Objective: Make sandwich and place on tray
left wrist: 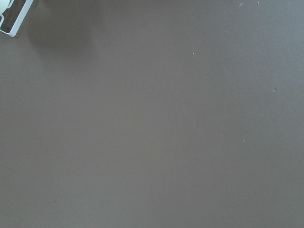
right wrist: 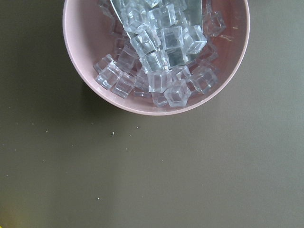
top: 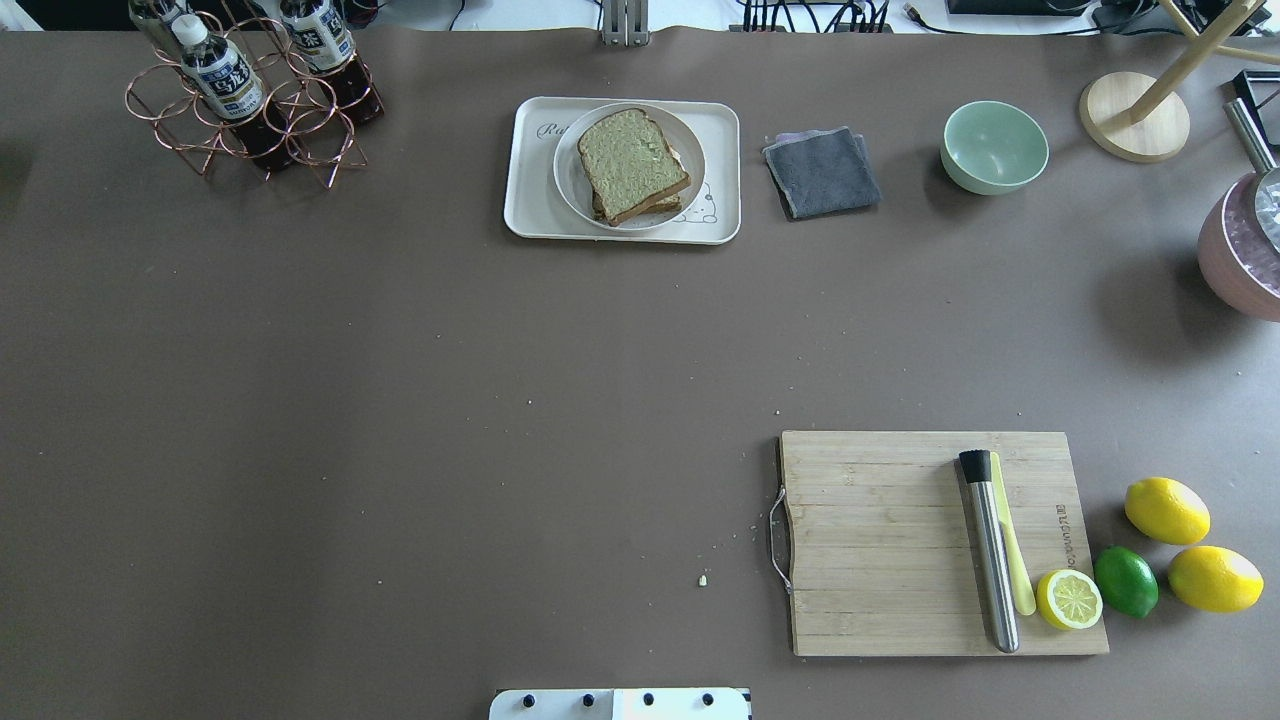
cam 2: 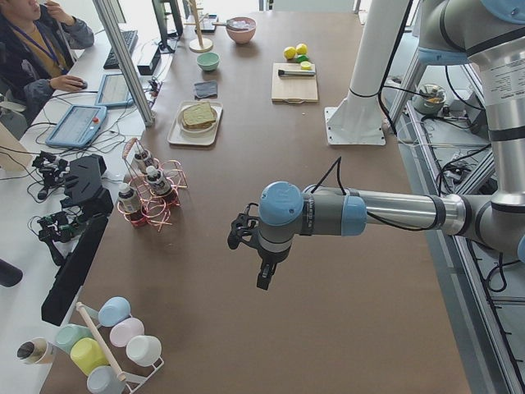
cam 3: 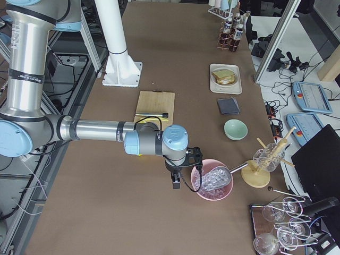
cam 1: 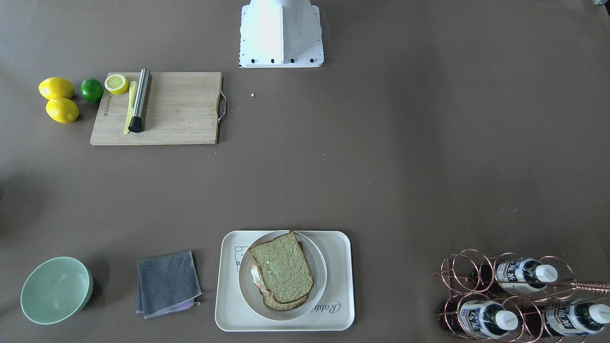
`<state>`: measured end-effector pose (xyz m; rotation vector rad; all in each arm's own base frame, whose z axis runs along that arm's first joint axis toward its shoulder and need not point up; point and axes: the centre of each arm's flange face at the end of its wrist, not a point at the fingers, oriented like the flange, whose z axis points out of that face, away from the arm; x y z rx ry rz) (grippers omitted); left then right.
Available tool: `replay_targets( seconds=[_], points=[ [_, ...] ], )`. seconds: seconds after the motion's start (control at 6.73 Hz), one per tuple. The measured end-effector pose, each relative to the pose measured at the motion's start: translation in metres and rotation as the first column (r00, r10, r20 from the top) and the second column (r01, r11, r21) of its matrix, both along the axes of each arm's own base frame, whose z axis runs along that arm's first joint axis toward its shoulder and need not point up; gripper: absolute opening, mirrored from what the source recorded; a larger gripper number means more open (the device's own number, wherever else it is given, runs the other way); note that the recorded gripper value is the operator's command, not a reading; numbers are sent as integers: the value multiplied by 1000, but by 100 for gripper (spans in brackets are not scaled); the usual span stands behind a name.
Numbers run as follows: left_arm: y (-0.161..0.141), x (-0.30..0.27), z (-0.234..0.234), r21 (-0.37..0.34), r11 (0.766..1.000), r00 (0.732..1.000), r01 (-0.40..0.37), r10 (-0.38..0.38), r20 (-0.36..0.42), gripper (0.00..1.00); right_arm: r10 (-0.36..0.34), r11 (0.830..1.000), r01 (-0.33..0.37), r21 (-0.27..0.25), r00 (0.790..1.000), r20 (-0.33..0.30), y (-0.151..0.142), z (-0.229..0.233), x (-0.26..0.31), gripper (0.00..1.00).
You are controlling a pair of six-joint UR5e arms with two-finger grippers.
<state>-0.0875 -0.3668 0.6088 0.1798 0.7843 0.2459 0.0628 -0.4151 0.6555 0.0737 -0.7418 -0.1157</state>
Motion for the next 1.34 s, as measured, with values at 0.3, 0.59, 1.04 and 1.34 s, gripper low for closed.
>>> replay_targets(
  seconds=[0.3,0.59,1.04,1.34],
  points=[
    [0,1,1,-6,1000,1000,-2,1,-2,96,2,1000,-2,1,1000,-7,-1,0,1,100],
    [1,2,2,-8,1000,1000,-2,2,-4,96,2,1000,-2,0,1000,-11,0,0,1,100],
    [2,2,0,-13,1000,1000,5,-5,-6,96,4,1000,-4,0,1000,-14,0,0,1,100],
    [2,2,1,-24,1000,1000,15,-15,-6,96,7,1000,-7,0,1000,-18,-2,-1,2,100]
  ],
)
